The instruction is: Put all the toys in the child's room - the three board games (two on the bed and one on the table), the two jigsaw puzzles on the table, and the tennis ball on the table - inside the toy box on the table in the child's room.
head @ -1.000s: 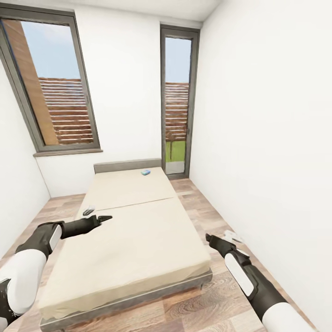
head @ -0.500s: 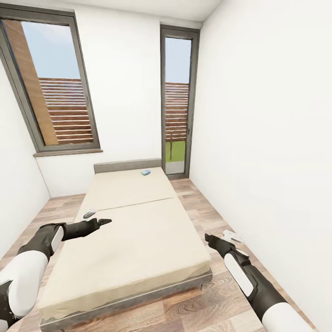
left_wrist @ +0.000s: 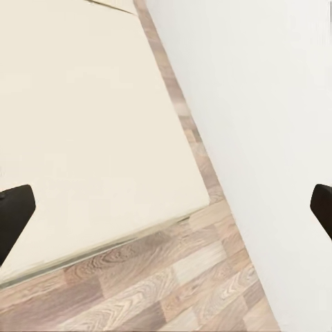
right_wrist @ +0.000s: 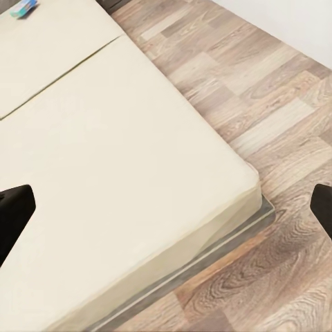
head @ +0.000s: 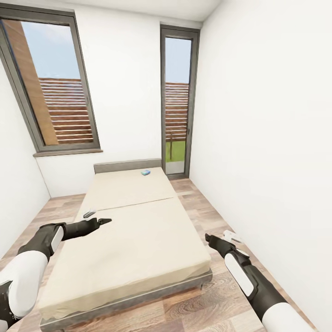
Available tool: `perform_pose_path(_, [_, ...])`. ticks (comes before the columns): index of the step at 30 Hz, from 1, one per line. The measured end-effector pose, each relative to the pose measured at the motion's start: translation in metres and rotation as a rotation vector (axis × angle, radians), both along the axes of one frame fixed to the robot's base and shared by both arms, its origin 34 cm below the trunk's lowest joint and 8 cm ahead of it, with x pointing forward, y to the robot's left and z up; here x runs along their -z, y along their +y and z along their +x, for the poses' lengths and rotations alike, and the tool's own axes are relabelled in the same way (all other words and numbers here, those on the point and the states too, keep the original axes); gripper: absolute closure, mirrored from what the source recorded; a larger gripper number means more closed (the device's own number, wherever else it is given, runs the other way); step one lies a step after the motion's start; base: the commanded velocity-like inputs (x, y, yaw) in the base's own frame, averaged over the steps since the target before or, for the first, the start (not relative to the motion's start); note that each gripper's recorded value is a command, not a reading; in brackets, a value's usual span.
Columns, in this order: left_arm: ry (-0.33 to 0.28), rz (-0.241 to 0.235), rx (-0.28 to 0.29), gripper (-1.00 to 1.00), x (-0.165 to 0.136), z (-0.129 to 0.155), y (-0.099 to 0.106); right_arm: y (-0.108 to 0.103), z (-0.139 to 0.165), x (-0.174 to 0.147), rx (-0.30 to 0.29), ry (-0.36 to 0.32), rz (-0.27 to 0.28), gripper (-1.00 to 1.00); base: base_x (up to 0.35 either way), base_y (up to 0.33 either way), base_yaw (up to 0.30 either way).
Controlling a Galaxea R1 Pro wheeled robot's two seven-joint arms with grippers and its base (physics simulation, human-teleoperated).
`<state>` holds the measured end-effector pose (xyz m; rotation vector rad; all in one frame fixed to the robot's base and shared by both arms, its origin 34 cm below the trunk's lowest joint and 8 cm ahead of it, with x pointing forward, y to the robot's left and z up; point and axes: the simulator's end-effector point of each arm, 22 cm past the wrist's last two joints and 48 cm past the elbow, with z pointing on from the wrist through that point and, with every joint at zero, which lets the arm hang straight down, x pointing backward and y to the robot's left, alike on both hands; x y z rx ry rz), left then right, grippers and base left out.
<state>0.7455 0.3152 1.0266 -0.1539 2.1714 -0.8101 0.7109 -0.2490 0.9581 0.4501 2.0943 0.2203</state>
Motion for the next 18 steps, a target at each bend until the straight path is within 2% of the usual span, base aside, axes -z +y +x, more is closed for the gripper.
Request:
perform_pose_path(4, [-0.021,0.008,-0.001,-1.00,-0.0023,0.0021,0.0011,0.0013,0.0000,-0.0002,-0.002,-0.001,0.000,-1.00,0.000,-0.021,0.000])
perform_pose_path(8, [-0.023,0.013,-0.002,-1.00,-0.0018,0.0027,0.0013,0.0019,0.0000,-0.0002,-0.003,0.000,0.000,-1.00,0.000,-0.161,0.035])
perform_pose_path(18, [-0.022,0.018,-0.006,-1.00,-0.0004,0.0028,0.0022,0.0023,-0.0006,0.0009,-0.005,0.003,-0.001,-1.00,0.000,-0.284,0.248])
